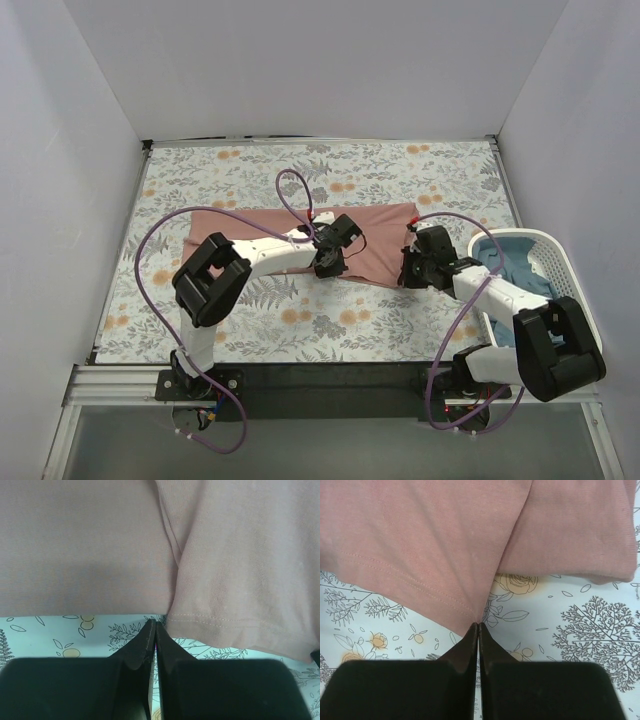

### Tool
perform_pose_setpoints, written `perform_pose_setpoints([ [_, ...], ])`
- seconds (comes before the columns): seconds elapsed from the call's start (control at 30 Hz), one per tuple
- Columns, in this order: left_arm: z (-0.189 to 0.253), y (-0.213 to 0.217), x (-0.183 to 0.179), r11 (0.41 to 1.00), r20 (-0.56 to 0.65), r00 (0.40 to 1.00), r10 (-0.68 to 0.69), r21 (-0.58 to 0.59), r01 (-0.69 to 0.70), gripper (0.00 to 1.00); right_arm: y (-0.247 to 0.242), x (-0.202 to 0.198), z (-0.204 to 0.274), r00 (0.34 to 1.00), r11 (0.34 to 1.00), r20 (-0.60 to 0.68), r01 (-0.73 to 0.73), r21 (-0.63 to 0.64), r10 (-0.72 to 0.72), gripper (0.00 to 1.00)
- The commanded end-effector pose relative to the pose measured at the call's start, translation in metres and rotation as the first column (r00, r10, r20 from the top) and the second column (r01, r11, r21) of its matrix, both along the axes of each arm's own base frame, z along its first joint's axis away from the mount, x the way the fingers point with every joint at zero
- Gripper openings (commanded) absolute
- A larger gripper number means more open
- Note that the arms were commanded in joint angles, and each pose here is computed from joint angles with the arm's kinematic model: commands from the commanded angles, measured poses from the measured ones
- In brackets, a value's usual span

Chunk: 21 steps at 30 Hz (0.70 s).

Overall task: Fold and stack the t-shirts
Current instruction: Fold the tshirt

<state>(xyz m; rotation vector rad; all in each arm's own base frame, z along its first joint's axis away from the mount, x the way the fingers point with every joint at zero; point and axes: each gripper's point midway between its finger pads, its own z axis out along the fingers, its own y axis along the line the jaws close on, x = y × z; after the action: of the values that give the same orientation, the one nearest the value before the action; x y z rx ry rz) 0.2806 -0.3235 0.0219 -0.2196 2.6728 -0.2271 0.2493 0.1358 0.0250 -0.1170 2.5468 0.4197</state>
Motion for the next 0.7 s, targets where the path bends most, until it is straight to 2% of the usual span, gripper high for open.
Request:
perform_pose_setpoints([
  [0.0, 0.038, 0.0, 0.009, 0.999, 0.077, 0.997, 0.003, -0.041, 0.0, 0.0, -0.003, 0.01, 0.022, 0.999, 1.0, 0.044, -0.008, -0.006, 0.008, 0.01],
  [0.27, 0.06, -0.004, 0.026, 0.995, 0.083, 0.996, -0.007, -0.094, 0.015, 0.0, 0.004, 0.028, 0.044, 0.998, 0.998, 0.031, -0.057, -0.016, 0.058, 0.01],
  [0.3, 0.062, -0.006, 0.026, 0.994, 0.075, 0.997, -0.002, -0.108, 0.01, 0.03, 0.007, 0.027, 0.041, 0.997, 0.998, 0.014, -0.069, -0.012, 0.07, 0.01],
  [0.37, 0.056, -0.005, 0.02, 0.992, 0.05, 0.999, 0.01, -0.122, -0.003, 0.23, 0.009, 0.026, 0.04, 0.997, 0.997, 0.001, -0.079, 0.0, 0.079, 0.01],
  [0.43, 0.056, -0.012, 0.016, 0.984, 0.039, 0.999, 0.021, -0.176, -0.014, 0.38, 0.011, 0.022, 0.035, 0.996, 0.996, -0.021, -0.089, 0.006, 0.089, 0.01],
  [0.53, 0.046, -0.012, 0.009, 0.98, 0.019, 1.0, 0.025, -0.196, -0.021, 0.47, 0.01, 0.017, 0.026, 0.994, 0.995, -0.045, -0.095, 0.002, 0.095, 0.01],
  [0.67, 0.04, -0.014, 0.012, 0.978, 0.026, 0.999, 0.03, -0.205, -0.024, 0.47, 0.01, 0.015, 0.022, 0.994, 0.995, -0.054, -0.098, 0.006, 0.098, 0.01],
])
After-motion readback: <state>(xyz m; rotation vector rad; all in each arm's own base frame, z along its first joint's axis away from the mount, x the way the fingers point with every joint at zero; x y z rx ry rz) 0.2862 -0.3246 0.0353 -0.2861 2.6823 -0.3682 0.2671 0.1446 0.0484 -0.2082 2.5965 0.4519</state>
